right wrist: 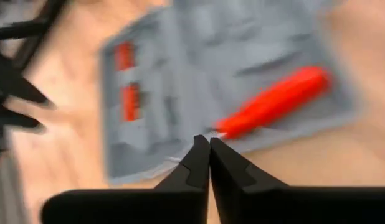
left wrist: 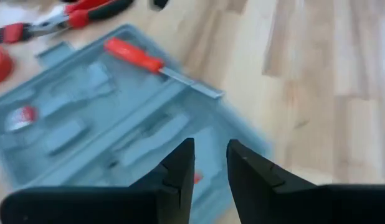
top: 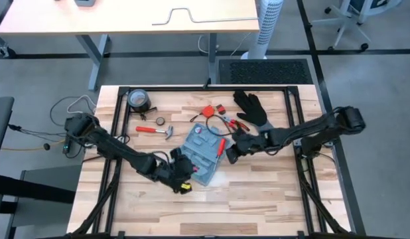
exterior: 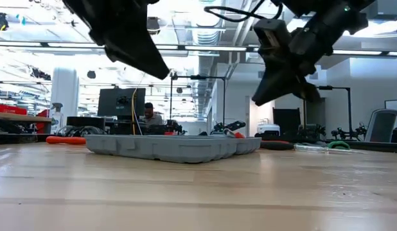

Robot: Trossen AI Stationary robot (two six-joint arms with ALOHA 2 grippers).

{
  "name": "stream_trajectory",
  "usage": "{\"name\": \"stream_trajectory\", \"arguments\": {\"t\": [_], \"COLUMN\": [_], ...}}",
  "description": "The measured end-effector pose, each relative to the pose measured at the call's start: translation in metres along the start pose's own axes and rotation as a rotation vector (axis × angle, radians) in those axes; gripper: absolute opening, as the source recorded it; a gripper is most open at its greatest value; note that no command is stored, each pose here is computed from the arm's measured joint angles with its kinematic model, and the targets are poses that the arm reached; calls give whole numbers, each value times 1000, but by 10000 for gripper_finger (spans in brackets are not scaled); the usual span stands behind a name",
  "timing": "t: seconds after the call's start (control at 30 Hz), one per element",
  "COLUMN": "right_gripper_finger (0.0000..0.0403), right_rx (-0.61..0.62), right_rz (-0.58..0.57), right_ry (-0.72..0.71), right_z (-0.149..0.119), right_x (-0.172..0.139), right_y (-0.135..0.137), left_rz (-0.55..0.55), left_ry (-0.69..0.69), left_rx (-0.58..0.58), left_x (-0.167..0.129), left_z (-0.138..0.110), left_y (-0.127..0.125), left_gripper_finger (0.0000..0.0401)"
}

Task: Prefit tool cases
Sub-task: Remove the orange nut driver from the gray toolbox

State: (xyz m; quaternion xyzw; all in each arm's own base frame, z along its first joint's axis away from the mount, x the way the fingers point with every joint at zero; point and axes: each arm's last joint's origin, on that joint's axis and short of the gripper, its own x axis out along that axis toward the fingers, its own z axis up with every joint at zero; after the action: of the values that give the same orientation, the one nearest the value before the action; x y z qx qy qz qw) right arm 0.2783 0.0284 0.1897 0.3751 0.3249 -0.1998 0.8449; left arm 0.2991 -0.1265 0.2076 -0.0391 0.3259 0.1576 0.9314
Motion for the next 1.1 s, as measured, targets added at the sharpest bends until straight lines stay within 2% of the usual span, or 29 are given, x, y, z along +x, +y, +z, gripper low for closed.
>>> {"name": "stream_trajectory", "arguments": {"t": [0.13, 0.23, 0.43, 0.5, 0.6, 0.83, 1.0, 1.1], "right_gripper_finger": [63, 67, 36, 14, 8, 4, 2, 2], "right_rx": [49, 95, 141, 110, 65, -35, -83, -98], "right_rz": [-34, -26, 32, 6, -63, -263, -339, -401], "right_ry": [-9, -36, -48, -32, 11, 187, 271, 310], "right_z": [14, 20, 17, 17, 20, 29, 22, 19], "right_x": [-3, 1, 26, 40, 60, 85, 82, 76], "right_y": [-11, -13, 4, 15, 30, 50, 48, 43], "left_rz": [-13, 3, -32, -54, -65, -184, -207, -235], "left_ry": [32, 95, 205, 227, 243, 268, 249, 250], "left_rx": [9, 46, 131, 184, 229, 170, 117, 122], "left_x": [2, 6, 19, 23, 27, 26, 25, 28], "left_z": [-5, -14, -29, -32, -35, -36, -37, -40], "left_y": [28, 51, 81, 87, 94, 89, 79, 72], "left_gripper_finger": [86, 86, 86, 86, 86, 86, 86, 86]}}
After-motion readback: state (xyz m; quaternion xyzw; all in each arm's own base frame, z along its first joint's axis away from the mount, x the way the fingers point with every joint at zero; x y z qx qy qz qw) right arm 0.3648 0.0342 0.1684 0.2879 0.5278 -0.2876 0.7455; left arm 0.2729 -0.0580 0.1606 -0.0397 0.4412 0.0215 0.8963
